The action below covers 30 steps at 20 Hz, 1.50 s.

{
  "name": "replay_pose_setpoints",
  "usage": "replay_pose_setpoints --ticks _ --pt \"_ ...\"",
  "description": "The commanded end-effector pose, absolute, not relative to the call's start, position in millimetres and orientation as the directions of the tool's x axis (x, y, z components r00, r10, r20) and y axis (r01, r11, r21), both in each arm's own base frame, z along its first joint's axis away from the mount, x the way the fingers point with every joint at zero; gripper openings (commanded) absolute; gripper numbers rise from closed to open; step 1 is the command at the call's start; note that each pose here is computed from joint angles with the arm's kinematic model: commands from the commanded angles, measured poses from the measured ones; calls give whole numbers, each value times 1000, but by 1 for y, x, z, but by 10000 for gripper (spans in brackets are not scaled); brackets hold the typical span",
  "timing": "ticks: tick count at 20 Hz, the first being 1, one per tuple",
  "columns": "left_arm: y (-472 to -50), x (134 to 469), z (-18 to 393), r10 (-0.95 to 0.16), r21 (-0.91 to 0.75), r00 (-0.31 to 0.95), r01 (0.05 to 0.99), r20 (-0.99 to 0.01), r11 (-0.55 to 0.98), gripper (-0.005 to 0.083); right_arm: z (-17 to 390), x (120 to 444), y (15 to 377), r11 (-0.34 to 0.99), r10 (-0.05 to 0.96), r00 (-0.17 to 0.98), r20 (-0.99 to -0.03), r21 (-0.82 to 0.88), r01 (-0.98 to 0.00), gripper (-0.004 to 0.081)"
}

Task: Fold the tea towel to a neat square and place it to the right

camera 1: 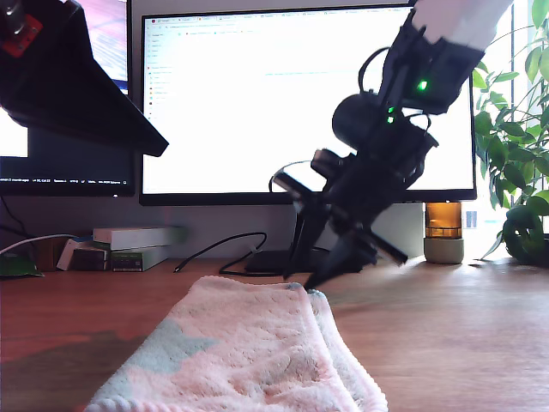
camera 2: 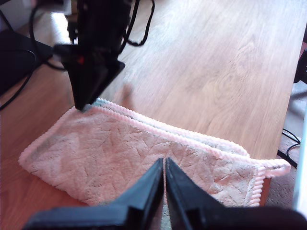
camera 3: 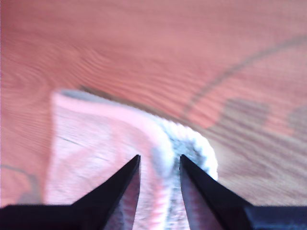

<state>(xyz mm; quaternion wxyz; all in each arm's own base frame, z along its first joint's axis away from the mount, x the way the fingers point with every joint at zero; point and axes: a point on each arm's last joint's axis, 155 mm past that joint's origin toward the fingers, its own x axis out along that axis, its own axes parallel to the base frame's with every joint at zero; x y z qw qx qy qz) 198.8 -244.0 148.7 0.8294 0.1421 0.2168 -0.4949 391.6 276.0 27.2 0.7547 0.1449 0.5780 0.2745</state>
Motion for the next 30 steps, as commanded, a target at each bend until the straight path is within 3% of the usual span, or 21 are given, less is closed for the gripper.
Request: replay_pose_setpoints --ticks 1,11,17,26,28,30 --pt "-243 197 143 -756 13 411 882 -510 470 -21 18 388 281 808 579 162 -799 535 -248 227" --pt "-242 196 141 -752 10 407 882 -518 470 -21 20 383 286 793 597 138 -790 556 -249 188" --pt "-241 195 139 -750 7 404 882 -525 470 -21 22 379 289 780 613 116 -781 575 -249 50" --pt "-240 196 139 -745 11 410 879 -526 476 -21 45 389 295 773 620 124 -775 576 -268 47" --pt "-240 196 139 -745 11 410 879 -526 476 -21 45 387 294 774 616 116 -779 570 -275 -12" --pt "-240 196 138 -744 10 409 879 -529 476 -21 41 380 290 785 600 89 -795 563 -258 -13"
